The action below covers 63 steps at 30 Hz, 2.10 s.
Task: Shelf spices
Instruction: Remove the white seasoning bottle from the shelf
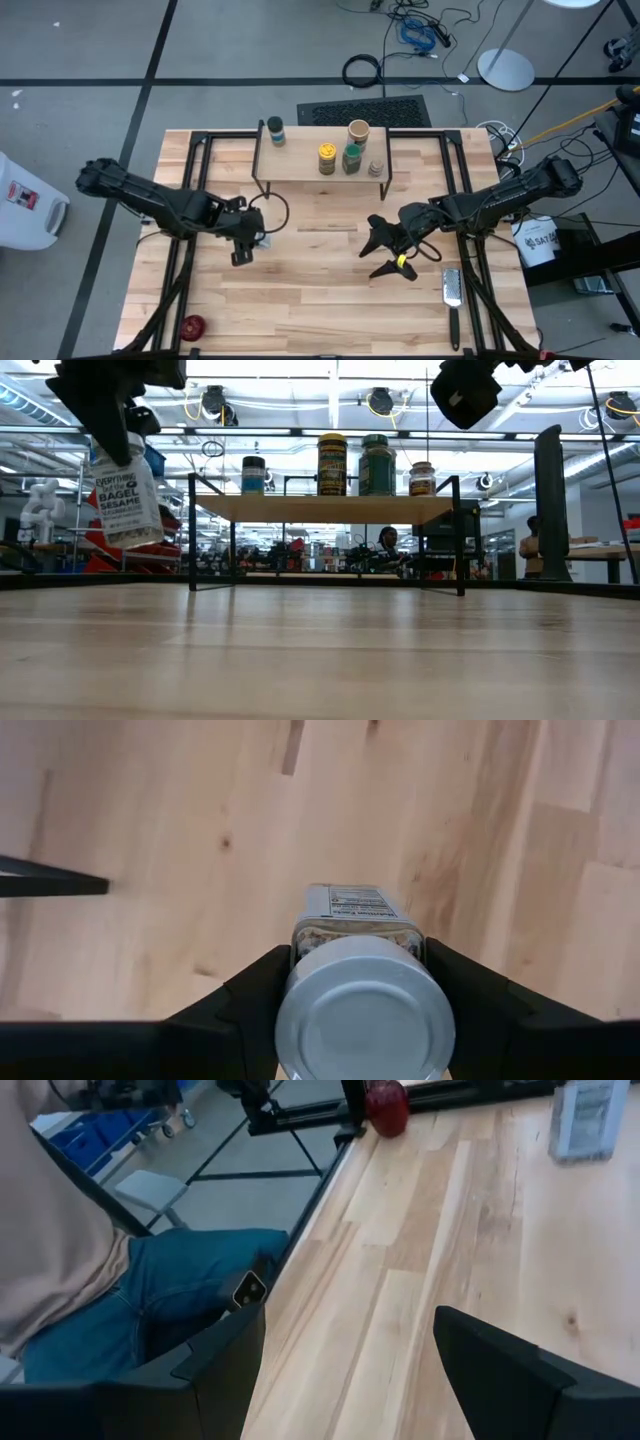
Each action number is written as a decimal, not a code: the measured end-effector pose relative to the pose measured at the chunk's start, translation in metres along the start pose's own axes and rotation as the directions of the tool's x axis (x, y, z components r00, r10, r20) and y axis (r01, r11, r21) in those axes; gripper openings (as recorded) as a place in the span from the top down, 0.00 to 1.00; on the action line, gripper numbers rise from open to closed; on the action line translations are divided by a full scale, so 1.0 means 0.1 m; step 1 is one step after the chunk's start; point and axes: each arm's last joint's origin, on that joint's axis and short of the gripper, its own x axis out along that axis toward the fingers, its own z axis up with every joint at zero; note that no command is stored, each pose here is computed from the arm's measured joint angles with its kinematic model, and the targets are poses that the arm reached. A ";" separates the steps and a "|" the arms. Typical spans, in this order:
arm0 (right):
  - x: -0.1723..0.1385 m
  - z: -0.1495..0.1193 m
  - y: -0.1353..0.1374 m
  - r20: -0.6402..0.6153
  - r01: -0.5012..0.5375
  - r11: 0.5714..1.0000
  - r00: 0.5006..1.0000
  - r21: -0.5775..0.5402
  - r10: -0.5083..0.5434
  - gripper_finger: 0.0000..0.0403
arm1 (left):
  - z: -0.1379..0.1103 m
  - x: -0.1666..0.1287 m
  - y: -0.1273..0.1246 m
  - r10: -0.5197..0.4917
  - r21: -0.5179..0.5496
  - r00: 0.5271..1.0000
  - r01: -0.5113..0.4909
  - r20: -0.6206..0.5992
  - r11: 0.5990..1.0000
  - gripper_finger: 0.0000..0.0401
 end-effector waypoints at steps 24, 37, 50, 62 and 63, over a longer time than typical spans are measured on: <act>-0.04 0.03 -0.12 0.010 0.044 0.999 0.999 0.019 -0.045 0.31 | 0.10 0.30 0.09 -0.055 -0.052 0.982 0.046 -0.179 0.998 0.48; -0.04 0.02 -0.13 0.001 0.046 0.999 0.999 0.024 -0.046 0.31 | 0.08 0.44 0.08 -0.037 -0.057 0.960 0.022 -0.276 0.998 0.48; -0.04 0.02 -0.13 0.001 0.046 0.999 0.999 0.025 -0.046 0.31 | 0.11 0.45 0.06 -0.047 -0.052 0.969 0.035 -0.244 0.998 0.48; -0.04 0.02 -0.12 0.001 0.042 0.999 0.999 0.025 -0.042 0.31 | 0.13 0.45 0.06 -0.026 -0.054 0.977 0.014 -0.214 0.998 0.40; -0.04 0.02 -0.12 0.001 0.042 0.999 0.999 0.025 -0.042 0.31 | 0.13 0.45 0.06 -0.025 -0.054 0.977 0.014 -0.214 0.998 0.39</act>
